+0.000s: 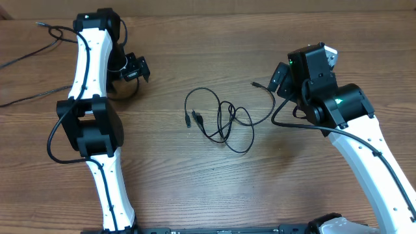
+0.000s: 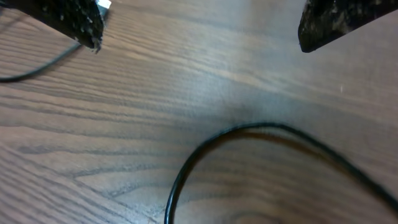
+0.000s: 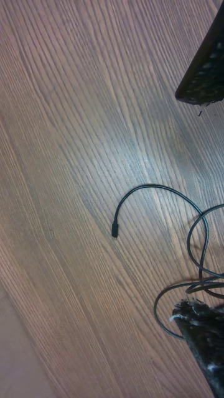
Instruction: Untangle cables
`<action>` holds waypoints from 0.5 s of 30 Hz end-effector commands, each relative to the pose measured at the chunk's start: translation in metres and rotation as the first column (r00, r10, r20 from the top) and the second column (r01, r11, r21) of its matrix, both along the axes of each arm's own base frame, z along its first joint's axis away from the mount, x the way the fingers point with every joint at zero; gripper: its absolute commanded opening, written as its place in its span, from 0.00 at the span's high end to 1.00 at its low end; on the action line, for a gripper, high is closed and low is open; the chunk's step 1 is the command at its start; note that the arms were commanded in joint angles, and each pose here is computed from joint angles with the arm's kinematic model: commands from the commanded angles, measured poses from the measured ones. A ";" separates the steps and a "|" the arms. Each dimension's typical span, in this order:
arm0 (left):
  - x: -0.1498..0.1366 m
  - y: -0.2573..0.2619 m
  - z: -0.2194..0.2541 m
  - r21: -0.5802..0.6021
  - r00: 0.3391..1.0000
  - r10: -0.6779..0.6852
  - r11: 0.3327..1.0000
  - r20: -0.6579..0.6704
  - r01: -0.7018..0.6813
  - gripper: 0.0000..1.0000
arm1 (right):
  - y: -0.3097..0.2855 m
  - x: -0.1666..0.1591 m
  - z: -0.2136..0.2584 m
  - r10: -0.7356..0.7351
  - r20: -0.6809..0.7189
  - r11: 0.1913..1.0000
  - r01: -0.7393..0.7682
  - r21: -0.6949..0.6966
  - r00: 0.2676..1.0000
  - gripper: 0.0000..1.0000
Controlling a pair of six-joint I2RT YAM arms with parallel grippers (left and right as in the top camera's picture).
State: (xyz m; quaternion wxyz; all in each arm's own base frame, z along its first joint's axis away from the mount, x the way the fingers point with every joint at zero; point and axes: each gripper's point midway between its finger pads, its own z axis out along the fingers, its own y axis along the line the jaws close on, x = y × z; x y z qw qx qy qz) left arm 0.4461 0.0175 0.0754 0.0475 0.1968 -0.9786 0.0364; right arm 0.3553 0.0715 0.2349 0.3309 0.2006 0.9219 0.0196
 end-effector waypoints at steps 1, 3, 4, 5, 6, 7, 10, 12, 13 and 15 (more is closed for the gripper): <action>-0.005 0.000 -0.010 0.009 0.992 -0.129 0.992 -0.010 0.129 0.00 | -0.004 0.001 -0.001 -0.013 0.001 1.000 0.013 -0.012 1.000 0.00; 0.000 0.009 -0.022 0.058 0.980 -0.198 0.979 0.001 0.197 0.00 | -0.004 0.001 -0.001 -0.013 0.001 1.000 0.013 -0.012 1.000 0.00; 0.001 0.013 -0.027 0.077 0.971 -0.238 0.968 0.003 0.237 0.00 | -0.004 0.001 -0.001 -0.013 0.001 1.000 0.013 -0.012 1.000 0.00; 0.002 0.015 -0.033 0.082 0.957 -0.292 0.953 0.005 0.290 0.00 | -0.004 0.001 -0.001 -0.013 0.001 1.000 0.013 -0.012 1.000 0.00; 0.002 0.015 -0.039 0.078 0.942 -0.335 0.939 0.004 0.334 0.01 | -0.004 0.001 -0.001 -0.013 0.001 1.000 0.013 -0.012 1.000 0.00; 0.001 0.014 -0.043 0.076 0.935 -0.353 0.933 0.002 0.352 0.02 | -0.004 0.001 -0.001 -0.013 0.001 1.000 0.013 -0.012 1.000 0.00; 0.004 0.015 -0.057 0.079 0.916 -0.401 0.914 0.018 0.399 0.08 | -0.004 0.001 -0.001 -0.013 0.001 1.000 0.013 -0.012 1.000 0.00; 0.010 0.015 -0.062 0.091 0.905 -0.423 0.904 0.042 0.418 0.10 | -0.004 0.001 -0.001 -0.013 0.001 1.000 0.013 -0.012 1.000 0.00; 0.012 0.016 -0.062 0.095 0.900 -0.434 0.899 0.049 0.428 0.17 | -0.004 0.001 -0.001 -0.013 0.001 1.000 0.013 -0.012 1.000 0.00; 0.015 0.016 -0.062 0.100 0.898 -0.437 0.897 0.059 0.430 0.21 | -0.004 0.001 -0.001 -0.013 0.001 1.000 0.013 -0.012 1.000 0.00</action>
